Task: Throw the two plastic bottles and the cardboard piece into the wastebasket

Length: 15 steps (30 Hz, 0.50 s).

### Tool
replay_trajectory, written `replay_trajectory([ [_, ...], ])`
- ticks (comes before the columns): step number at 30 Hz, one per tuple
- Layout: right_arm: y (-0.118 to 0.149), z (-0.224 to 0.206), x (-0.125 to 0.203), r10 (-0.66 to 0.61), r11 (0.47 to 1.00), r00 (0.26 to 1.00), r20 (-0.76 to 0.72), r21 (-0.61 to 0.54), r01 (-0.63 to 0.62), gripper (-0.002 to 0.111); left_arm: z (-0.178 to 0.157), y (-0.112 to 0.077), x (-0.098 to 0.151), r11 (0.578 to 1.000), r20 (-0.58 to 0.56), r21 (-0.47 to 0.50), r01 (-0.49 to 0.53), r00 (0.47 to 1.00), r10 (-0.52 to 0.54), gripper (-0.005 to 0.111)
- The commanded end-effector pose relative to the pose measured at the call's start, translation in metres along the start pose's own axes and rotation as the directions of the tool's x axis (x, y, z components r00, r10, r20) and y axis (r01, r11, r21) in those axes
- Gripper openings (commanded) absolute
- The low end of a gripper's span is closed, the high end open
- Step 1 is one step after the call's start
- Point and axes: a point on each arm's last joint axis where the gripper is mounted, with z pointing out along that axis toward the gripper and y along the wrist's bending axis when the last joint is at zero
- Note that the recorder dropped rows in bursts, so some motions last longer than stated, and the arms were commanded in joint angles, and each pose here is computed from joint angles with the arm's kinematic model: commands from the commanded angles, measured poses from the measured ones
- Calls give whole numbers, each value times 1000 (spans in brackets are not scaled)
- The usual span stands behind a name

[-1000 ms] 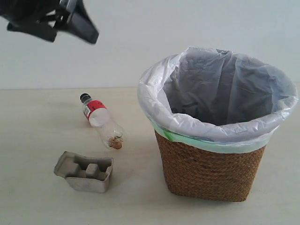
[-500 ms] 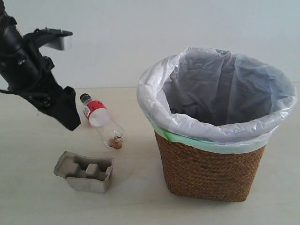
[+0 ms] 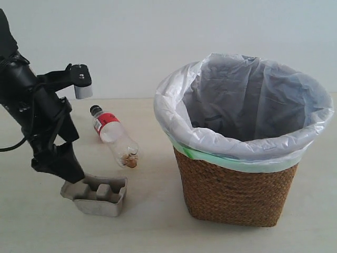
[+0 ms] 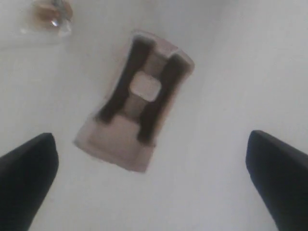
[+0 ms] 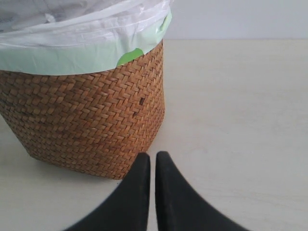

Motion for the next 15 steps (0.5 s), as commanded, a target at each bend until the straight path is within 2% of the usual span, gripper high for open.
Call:
replay_trajectory([
  [1, 0, 0, 0, -6, 1000, 1000, 9, 4, 6, 0, 2, 8, -7, 992, 75, -97, -85, 993, 93, 105],
  [4, 0, 0, 0, -6, 1000, 1000, 9, 4, 6, 0, 3, 8, -7, 973, 61, -100, -210, 974, 216, 105],
  [7, 0, 0, 0, -6, 1000, 1000, 9, 4, 6, 0, 6, 7, -5, 962, 54, -100, -254, 964, 260, 105],
  [15, 0, 0, 0, -6, 1000, 1000, 9, 4, 6, 0, 24, 12, -3, 959, 37, -56, -276, 960, 278, 105],
])
